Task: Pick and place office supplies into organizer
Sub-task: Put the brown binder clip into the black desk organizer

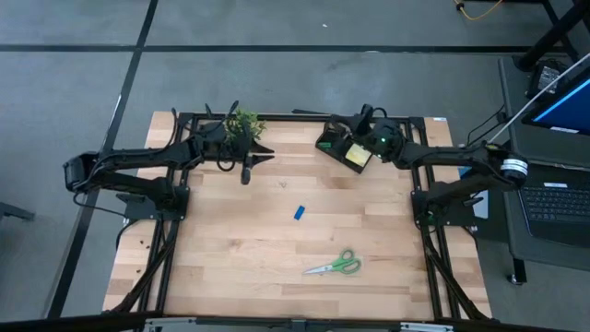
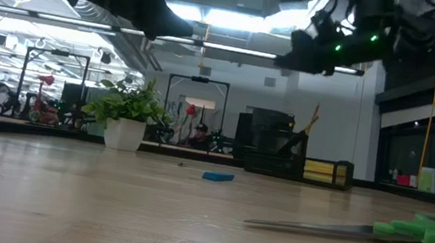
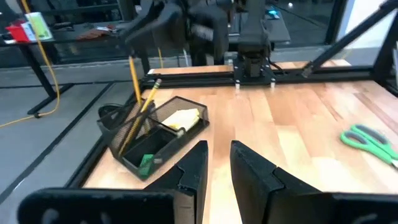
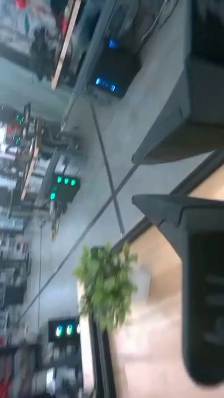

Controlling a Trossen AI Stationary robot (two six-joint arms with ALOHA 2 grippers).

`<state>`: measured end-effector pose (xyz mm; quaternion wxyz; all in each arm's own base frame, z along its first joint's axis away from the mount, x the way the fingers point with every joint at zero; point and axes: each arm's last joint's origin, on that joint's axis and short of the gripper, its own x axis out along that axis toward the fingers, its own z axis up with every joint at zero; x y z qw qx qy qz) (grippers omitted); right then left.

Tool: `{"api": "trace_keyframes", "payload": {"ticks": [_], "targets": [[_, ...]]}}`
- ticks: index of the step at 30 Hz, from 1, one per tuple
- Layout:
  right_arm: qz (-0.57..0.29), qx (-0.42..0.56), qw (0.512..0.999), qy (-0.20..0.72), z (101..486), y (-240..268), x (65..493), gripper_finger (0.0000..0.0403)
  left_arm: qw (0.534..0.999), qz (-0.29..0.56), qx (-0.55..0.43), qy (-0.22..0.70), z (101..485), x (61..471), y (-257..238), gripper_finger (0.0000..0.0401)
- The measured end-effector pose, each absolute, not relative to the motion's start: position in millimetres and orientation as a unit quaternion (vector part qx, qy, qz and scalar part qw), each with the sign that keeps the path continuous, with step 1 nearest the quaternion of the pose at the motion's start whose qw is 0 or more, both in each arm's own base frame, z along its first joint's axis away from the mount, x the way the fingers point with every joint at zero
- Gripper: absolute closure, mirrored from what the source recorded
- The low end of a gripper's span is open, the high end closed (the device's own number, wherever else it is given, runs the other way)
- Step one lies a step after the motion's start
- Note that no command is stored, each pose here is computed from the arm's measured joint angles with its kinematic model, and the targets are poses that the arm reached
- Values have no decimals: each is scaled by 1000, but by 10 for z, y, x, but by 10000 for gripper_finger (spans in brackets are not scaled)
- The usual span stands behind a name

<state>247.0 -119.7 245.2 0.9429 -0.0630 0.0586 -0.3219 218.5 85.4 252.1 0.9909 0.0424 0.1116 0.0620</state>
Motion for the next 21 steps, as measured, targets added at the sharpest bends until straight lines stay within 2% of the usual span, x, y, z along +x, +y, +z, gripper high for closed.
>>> {"api": "trace_keyframes", "payload": {"ticks": [5, 10, 21], "targets": [[-279, -63, 957, 43, 2650, -967, 2374, 393, 987, 53, 47, 143, 2461, 2202, 767, 338], [-249, -54, 966, 47, 2768, -764, 2262, 394, 976, 119, 37, 181, 2385, 2237, 700, 338], [-214, -39, 974, 69, 2813, -565, 2152, 399, 949, 82, 105, 287, 2025, 2575, 728, 340]]}}
